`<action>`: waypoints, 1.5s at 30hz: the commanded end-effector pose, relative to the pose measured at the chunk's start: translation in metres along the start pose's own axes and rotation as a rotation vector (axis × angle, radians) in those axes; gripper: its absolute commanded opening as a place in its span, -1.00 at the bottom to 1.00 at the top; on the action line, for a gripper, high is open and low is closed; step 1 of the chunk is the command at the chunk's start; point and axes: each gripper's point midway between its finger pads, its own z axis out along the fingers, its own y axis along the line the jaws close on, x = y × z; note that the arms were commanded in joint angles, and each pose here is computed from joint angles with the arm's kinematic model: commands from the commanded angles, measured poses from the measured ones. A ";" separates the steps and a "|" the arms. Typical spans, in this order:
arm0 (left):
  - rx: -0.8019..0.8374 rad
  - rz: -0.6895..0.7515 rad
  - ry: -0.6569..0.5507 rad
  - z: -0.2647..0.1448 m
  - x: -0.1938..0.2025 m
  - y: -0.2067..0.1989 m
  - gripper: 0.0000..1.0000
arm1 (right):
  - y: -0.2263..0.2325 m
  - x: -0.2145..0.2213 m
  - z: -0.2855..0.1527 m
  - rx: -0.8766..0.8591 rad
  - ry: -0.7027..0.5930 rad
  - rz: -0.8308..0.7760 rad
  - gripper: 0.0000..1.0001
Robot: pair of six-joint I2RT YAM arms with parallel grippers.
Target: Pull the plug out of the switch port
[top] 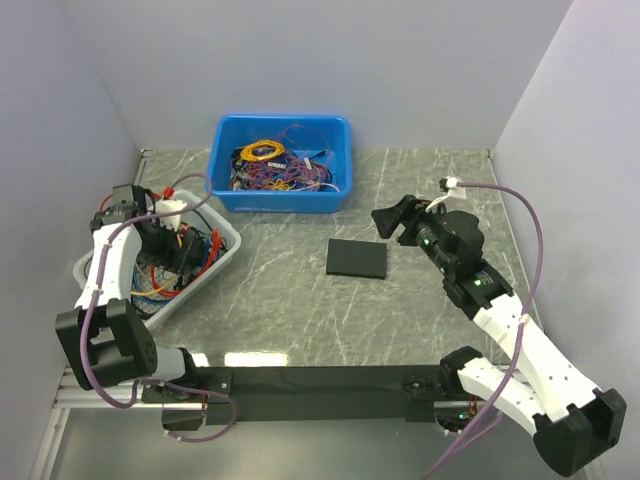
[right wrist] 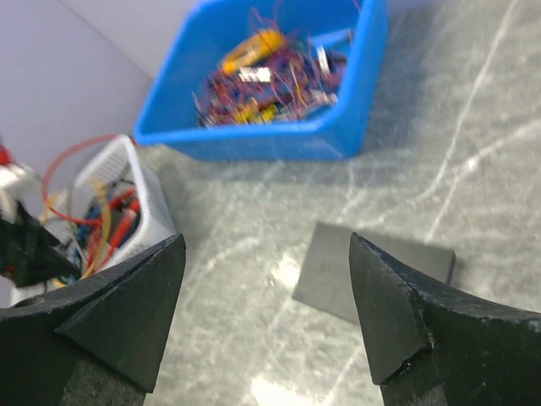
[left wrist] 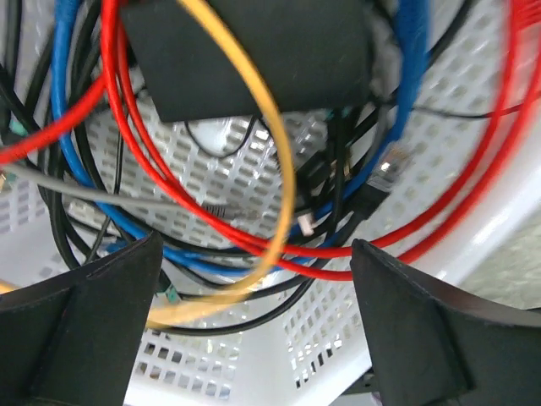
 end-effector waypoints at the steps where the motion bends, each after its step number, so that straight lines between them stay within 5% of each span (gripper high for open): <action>1: 0.029 0.042 -0.165 -0.026 -0.042 0.000 0.99 | 0.000 0.002 0.004 0.005 0.058 -0.020 0.69; 10: 0.190 0.039 -0.342 -0.081 -0.078 -0.034 0.99 | -0.028 0.026 0.001 0.045 0.117 0.048 0.70; 16: -0.051 -0.124 -0.480 -0.094 -0.090 -0.001 0.99 | -0.095 0.028 -0.020 0.271 0.059 0.090 0.77; 22: -0.255 -0.304 -0.389 -0.048 -0.029 0.018 0.99 | -0.147 0.040 -0.043 0.462 0.044 0.091 0.83; 27: -0.322 -0.316 -0.422 -0.037 -0.005 0.016 0.99 | -0.171 0.039 -0.060 0.618 0.005 0.107 0.88; 45: -0.372 -0.331 -0.391 -0.021 0.021 0.014 0.99 | -0.153 0.032 -0.062 0.496 -0.065 0.103 0.86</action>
